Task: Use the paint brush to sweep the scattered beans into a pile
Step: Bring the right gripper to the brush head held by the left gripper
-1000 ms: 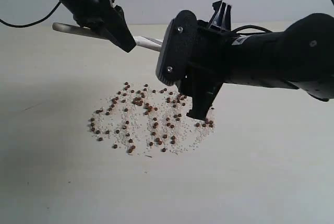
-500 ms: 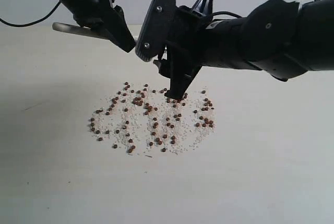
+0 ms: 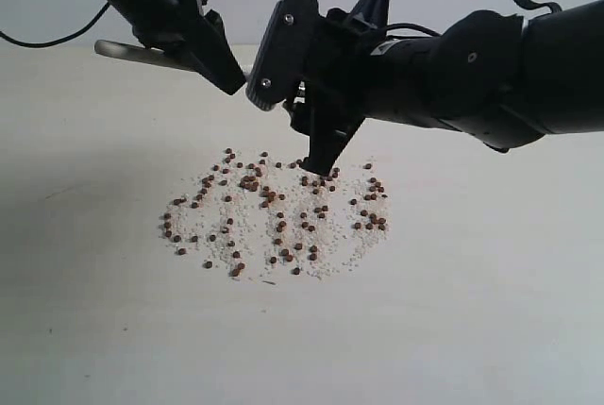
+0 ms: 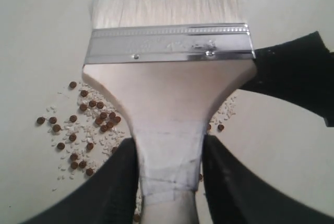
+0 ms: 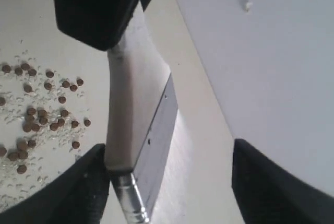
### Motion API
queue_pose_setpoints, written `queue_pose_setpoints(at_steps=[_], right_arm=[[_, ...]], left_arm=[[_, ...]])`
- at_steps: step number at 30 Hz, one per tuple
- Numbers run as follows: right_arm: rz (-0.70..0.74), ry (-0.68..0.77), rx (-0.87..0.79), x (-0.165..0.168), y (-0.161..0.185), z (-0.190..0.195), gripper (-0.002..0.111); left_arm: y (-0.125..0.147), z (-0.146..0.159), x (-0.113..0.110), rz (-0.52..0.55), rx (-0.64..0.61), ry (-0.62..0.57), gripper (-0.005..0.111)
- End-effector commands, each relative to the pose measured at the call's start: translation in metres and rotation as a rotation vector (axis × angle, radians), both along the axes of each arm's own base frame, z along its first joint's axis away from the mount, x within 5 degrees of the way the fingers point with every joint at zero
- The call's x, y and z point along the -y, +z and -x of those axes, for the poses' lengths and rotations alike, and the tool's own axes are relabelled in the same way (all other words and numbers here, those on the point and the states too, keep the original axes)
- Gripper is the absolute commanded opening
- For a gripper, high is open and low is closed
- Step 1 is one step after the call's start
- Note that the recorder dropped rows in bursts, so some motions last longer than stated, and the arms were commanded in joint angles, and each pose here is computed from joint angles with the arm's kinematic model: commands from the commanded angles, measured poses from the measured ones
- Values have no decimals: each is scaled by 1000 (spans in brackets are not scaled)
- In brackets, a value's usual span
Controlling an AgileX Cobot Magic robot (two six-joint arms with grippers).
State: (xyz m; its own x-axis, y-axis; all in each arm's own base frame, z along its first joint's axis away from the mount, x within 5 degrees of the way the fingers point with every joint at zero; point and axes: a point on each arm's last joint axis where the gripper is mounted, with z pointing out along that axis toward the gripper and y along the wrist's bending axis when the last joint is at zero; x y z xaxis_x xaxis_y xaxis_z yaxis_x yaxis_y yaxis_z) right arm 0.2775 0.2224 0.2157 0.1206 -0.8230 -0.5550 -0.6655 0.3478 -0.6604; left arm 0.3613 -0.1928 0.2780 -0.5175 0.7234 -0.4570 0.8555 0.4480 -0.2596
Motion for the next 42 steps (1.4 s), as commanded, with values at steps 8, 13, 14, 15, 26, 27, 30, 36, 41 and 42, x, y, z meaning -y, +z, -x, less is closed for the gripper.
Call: queue_pose_setpoints(at_steps=[8, 13, 14, 15, 26, 27, 30, 36, 41, 42], right_arm=[[38, 1, 39, -6, -17, -9, 55], [-76, -3, 69, -11, -10, -10, 55], [-93, -9, 62, -11, -10, -10, 54], [-98, -9, 64, -11, -10, -10, 51], [-89, -3, 76, -11, -9, -10, 15], [-87, 0, 80, -11, -9, -10, 9], [-87, 1, 80, -11, -9, -10, 0], [-90, -5, 62, -11, -10, -10, 0], [-92, -8, 50, -11, -11, -10, 0], [-93, -10, 49, -11, -11, -10, 0]], left_arm=[[5, 1, 3, 25, 10, -10, 0], [5, 1, 3, 25, 10, -11, 0], [5, 1, 3, 25, 10, -11, 0], [5, 1, 3, 25, 11, -13, 0], [6, 1, 3, 26, 15, -16, 0], [6, 1, 3, 26, 17, -19, 0], [6, 1, 3, 26, 19, -23, 0], [6, 1, 3, 26, 34, -43, 8], [7, -3, 3, 37, 75, -21, 55], [7, -4, 4, 39, 83, -17, 70]])
